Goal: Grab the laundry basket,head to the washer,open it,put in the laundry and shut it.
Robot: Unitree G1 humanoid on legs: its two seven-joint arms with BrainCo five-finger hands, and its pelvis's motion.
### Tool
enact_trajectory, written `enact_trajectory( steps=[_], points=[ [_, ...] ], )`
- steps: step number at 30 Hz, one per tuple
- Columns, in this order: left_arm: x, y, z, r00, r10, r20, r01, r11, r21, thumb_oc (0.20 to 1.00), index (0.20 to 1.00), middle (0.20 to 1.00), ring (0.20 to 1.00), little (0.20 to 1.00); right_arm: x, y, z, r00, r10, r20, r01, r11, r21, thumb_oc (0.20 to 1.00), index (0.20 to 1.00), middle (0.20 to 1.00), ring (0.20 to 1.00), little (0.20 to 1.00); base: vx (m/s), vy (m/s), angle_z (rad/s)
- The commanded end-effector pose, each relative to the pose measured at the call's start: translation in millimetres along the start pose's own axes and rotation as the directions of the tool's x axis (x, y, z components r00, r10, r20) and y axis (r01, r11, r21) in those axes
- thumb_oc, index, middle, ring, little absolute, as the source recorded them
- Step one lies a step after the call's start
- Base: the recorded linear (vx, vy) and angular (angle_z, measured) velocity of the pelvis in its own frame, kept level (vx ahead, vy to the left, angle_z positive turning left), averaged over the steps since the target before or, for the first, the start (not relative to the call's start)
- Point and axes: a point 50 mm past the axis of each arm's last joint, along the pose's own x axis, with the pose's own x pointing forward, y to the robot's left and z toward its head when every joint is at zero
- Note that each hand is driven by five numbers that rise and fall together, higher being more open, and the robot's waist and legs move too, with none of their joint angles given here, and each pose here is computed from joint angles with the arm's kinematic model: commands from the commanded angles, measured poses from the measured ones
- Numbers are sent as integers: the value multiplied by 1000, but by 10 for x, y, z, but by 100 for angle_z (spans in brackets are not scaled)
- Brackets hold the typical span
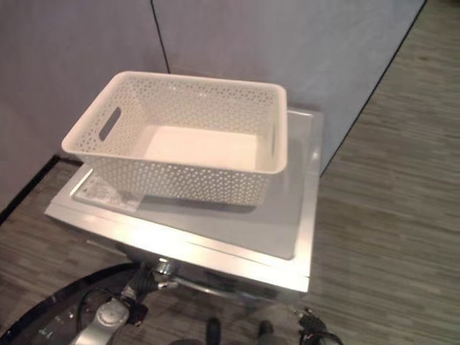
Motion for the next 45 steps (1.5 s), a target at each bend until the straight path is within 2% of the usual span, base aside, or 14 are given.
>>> enact_trajectory(
  steps=[1,11,17,22,30,31,45],
  points=[
    [65,18,502,975,1,221,0,1000,-7,1000,1000,1000,1000,1000,-35,-166,-24,999,-38,-9,38,998,-42,1000,1000,1000,1000,1000,24,-22,7],
    [53,-33,424,980,-6,199,12,999,-31,1000,1000,1000,1000,1000,-62,-177,-143,998,-50,-31,47,996,-76,1000,1000,1000,1000,1000,21,-27,2],
    [42,-30,354,984,28,178,-18,998,-58,1000,1000,1000,1000,1000,-88,-185,-1,994,-67,87,76,992,-101,1000,1000,1000,1000,1000,3,1,-1],
    [38,-21,287,987,37,154,-27,997,-70,1000,1000,1000,1000,1000,-115,-300,-15,990,-103,94,103,995,4,1000,1000,1000,1000,1000,12,4,-6],
    [35,-78,240,990,21,137,-11,997,-77,1000,1000,1000,1000,1000,-111,-300,-19,990,-103,94,99,994,43,1000,1000,1000,1000,1000,7,4,-4],
    [155,-362,-202,992,-77,-96,65,991,-117,1000,1000,1000,1000,1000,-132,-544,55,973,-220,73,217,975,44,1000,1000,1000,1000,1000,0,0,0],
    [166,-434,-209,990,-95,-105,82,990,-115,1000,1000,1000,1000,1000,-106,-522,230,967,-223,127,220,975,38,1000,1000,1000,1000,1000,-20,-72,6]
  ],
)
